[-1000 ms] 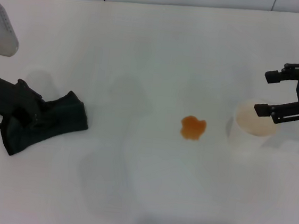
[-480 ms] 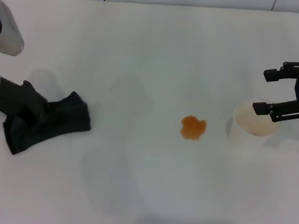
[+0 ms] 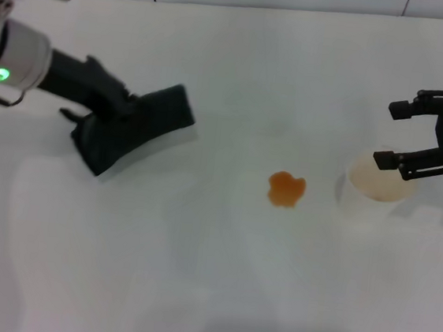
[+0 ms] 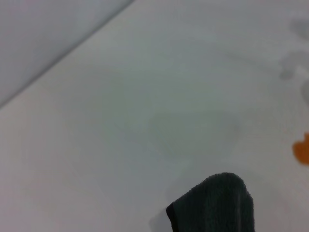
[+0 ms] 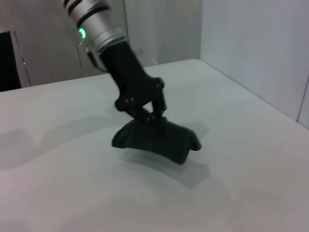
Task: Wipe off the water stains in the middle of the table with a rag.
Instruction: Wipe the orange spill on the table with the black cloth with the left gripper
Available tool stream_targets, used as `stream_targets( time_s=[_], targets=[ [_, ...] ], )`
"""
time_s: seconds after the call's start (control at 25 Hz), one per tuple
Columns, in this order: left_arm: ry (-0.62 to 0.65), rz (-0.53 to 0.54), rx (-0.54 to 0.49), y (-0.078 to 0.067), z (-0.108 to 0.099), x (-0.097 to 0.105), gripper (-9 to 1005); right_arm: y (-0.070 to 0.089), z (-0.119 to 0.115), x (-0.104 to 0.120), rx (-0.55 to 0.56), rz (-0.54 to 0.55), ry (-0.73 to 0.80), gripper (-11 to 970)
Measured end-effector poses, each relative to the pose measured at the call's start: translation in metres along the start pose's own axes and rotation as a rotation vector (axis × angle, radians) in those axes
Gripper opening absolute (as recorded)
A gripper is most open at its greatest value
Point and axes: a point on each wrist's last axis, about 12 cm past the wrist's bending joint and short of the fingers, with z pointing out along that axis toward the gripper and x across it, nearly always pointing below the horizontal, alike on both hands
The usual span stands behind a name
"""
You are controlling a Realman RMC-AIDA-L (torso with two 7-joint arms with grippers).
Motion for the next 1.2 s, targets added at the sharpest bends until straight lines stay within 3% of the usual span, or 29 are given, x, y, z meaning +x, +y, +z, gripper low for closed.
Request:
stream_targets(
  time_s=[0.16, 0.36, 0.8, 1.2],
  targets=[
    [-0.002, 0.066, 0.042, -0.007, 0.013, -0.027, 77, -0.003, -0.005, 0.002, -0.004, -0.001, 0.051, 842],
    [0.012, 0.123, 0.092, -0.017, 0.033, -0.044, 77, -0.005, -0.008, 0.008, 0.003, 0.009, 0.122, 841],
    [0.033, 0.22, 0.17, -0.043, 0.065, -0.055, 77, -0.005, -0.013, 0.012, 0.011, 0.006, 0.13, 842],
    [0.089, 0.241, 0.292, -0.074, 0.09, -0.047, 76, -0.002, -0.011, 0.013, 0.001, -0.004, 0.127, 841]
  ],
)
